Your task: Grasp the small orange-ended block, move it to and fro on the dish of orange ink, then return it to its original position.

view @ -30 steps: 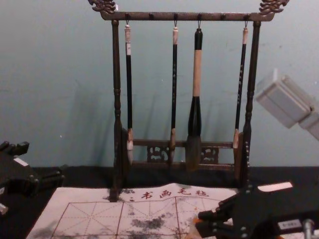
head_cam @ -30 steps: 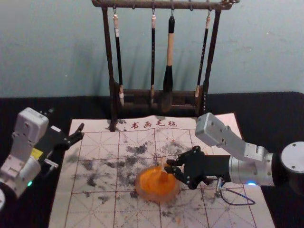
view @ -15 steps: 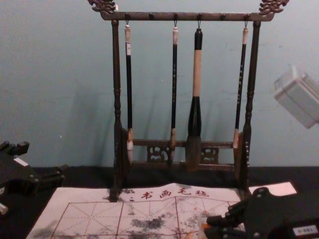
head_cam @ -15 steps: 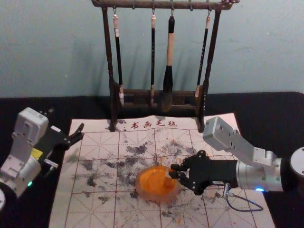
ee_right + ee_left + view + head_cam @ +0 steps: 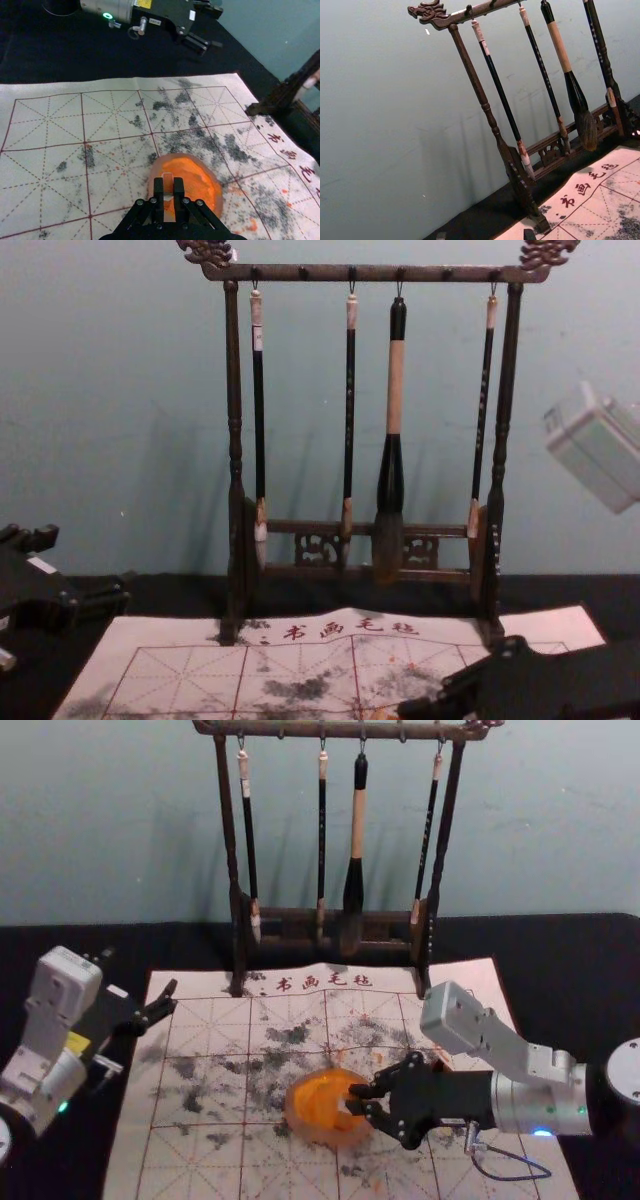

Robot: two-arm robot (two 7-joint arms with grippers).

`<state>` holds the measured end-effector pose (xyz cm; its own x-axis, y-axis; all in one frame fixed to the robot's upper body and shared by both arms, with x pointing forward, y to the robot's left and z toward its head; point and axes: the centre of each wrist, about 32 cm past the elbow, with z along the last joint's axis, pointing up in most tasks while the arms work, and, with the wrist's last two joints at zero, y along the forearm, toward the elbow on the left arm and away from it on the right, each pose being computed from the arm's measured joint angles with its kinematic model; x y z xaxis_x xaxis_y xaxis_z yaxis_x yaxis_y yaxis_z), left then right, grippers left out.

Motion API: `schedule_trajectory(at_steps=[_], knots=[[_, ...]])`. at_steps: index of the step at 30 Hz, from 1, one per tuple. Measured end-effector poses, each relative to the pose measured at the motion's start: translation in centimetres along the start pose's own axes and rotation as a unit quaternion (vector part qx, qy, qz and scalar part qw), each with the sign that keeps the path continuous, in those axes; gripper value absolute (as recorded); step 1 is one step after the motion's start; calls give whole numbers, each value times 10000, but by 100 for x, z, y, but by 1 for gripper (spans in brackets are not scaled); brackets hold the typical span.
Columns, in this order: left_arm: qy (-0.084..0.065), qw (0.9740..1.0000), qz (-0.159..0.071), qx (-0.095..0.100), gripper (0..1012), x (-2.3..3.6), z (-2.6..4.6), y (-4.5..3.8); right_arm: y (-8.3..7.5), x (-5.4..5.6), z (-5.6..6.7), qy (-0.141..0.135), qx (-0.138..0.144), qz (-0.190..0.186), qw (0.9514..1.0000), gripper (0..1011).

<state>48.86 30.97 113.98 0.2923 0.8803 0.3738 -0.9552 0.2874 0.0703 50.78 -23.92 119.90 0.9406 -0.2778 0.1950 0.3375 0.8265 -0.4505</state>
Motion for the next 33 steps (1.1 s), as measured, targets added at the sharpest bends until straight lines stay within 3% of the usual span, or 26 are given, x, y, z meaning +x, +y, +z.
schedule_trajectory(at_steps=[18,33], knots=[[0,10000,0,0,1001,0,0,0,171,64,80,-65,5,32,10000,81],[0,10000,0,0,1001,0,0,0,170,166,76,1,-26,-182,9998,82]])
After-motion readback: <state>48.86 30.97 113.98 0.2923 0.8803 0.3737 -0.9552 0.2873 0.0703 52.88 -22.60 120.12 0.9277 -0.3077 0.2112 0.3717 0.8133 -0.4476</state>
